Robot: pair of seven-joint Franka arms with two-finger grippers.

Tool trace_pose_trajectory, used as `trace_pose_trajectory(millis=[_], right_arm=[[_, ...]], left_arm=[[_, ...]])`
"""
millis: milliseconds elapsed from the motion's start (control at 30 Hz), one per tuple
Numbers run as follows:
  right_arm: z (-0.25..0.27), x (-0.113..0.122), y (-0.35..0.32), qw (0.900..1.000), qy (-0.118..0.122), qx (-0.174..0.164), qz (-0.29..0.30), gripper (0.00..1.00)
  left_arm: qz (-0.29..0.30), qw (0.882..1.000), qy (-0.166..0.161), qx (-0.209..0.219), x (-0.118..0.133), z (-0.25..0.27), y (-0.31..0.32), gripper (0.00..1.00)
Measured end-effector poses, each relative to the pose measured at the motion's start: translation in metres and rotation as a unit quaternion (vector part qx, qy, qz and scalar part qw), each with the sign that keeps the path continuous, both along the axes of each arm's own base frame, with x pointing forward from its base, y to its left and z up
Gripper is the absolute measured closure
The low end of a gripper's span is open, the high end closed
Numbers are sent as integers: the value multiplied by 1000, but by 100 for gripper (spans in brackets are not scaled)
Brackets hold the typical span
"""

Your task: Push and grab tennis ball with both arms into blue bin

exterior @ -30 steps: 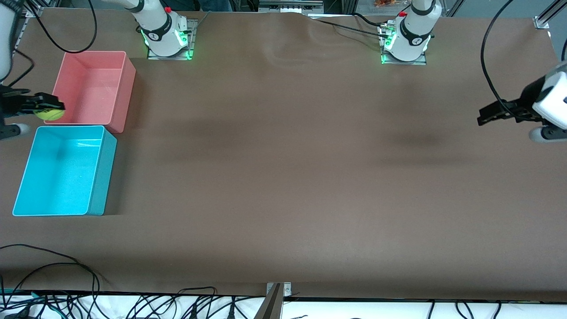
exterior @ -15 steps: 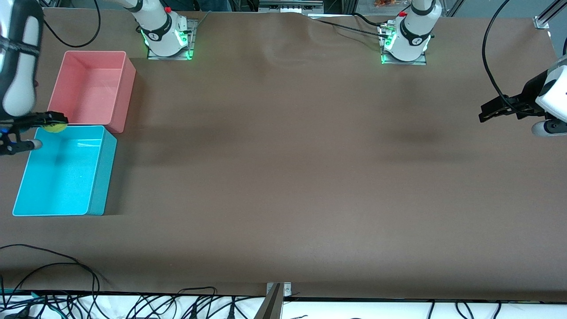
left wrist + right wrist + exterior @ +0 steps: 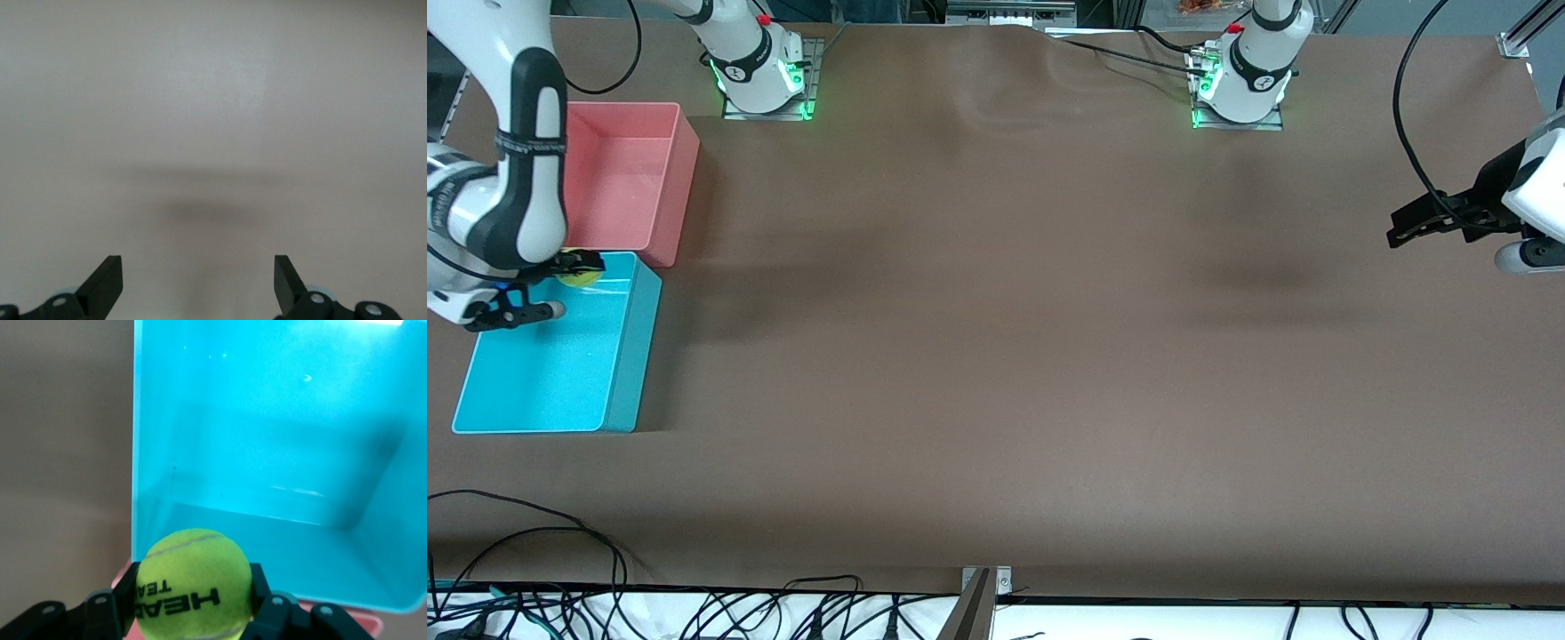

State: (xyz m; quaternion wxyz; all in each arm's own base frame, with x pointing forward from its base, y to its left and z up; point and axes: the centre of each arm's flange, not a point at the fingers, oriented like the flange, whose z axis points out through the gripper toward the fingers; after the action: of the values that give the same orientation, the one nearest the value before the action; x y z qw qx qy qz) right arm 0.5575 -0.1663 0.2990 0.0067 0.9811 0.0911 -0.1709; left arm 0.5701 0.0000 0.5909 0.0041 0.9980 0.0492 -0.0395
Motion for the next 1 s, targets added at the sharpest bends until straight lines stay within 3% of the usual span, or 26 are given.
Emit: trace_pose_trajectory(millis=[167, 500, 867, 1000], right_arm=[[-22, -2, -7, 1000, 6, -1, 3, 33], [-80, -17, -54, 999, -1, 47, 9, 33], [-90, -16, -51, 999, 0, 53, 11, 33], [-90, -16, -51, 999, 0, 53, 10, 21]], left_arm=[[-1, 1000, 4, 0, 2, -5, -2, 0], [1, 1000, 4, 1, 3, -5, 1, 0], [4, 1000, 4, 1, 3, -5, 4, 0], [6, 1000, 3, 1, 3, -4, 6, 0]])
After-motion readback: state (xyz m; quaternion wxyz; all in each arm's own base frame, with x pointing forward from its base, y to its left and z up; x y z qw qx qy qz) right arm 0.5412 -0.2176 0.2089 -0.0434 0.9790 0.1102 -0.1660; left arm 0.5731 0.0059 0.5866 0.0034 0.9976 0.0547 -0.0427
